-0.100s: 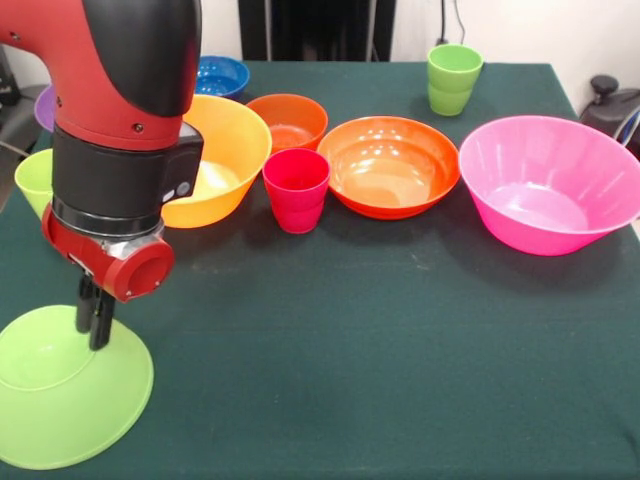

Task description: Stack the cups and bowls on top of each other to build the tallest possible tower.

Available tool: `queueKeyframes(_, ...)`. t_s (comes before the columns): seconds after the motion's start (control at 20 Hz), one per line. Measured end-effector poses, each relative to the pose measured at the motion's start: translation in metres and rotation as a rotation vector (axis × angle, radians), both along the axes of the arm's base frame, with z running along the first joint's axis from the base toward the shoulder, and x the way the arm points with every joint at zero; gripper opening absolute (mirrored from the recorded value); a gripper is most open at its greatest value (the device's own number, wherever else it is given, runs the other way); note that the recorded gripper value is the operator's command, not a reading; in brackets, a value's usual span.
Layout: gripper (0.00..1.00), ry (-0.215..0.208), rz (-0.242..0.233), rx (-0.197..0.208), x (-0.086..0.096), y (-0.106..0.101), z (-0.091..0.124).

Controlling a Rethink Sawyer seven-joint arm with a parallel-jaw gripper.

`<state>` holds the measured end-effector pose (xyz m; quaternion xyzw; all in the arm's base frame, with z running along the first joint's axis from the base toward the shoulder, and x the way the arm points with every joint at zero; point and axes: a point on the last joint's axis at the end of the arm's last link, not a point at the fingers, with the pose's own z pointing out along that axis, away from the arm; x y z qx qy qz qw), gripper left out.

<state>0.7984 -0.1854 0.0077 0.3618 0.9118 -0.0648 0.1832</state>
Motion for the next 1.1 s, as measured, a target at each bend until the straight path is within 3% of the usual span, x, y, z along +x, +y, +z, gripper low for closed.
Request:
queueKeyframes(0.5, 1.0, -0.005, -0.007, -0.006, -0.001, -0.008, 0.007)
queueKeyframes(1.1, 1.0, 0.013, -0.053, 0.0, -0.018, -0.045, -0.012)
